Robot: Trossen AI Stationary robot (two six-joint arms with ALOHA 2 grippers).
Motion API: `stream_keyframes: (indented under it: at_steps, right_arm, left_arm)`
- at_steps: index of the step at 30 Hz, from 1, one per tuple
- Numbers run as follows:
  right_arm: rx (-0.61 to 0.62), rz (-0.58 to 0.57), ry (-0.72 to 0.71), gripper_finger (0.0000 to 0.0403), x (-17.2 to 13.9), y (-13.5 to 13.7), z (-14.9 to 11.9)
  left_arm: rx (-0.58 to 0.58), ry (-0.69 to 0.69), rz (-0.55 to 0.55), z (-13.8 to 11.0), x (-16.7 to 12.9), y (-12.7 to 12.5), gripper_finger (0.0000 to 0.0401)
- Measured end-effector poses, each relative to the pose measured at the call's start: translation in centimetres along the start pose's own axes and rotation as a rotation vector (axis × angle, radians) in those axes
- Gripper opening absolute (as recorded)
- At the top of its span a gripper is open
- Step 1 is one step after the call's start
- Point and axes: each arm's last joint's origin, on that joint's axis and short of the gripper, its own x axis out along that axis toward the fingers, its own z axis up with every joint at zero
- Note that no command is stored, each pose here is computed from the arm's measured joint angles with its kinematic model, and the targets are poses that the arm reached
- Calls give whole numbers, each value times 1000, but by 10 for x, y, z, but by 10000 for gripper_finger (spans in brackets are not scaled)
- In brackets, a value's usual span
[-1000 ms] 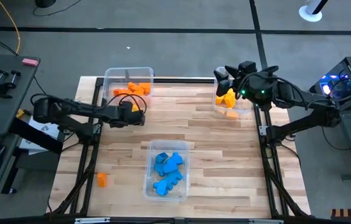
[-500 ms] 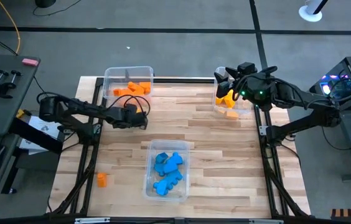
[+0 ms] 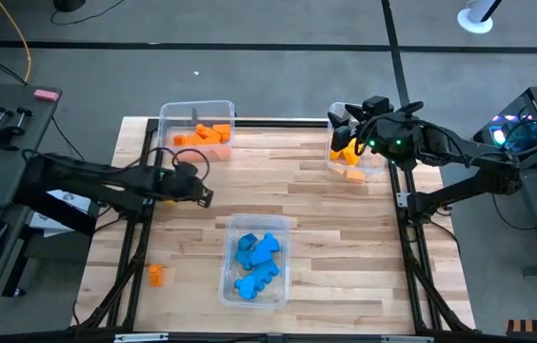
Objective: Sort blocks
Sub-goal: Put the yellow game piece into the top right transparent bin
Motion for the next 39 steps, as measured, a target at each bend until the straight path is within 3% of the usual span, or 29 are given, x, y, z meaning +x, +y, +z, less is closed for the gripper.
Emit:
stream_keyframes:
  at_steps: [5,9,18,23,28,34,39]
  right_arm:
    - [-1,0,0,270,0,0,0]
    - [2,1,0,270,0,0,0]
    - [6,35,40,270,1,1,-3]
    - [1,51,55,270,3,4,-5]
    - [-2,49,58,270,4,4,-6]
    - [-8,47,64,270,7,6,-8]
    - [-8,72,83,270,8,8,-9]
  left_arm:
    - [146,3,-110,8,-17,5,3]
    - [194,146,-164,16,-19,14,26]
    - [323,458,-132,11,-6,28,185]
    - [285,596,-110,9,0,31,272]
    - [242,648,-70,19,-5,31,327]
    - [122,466,115,34,-9,34,333]
    - [-14,444,209,21,2,38,323]
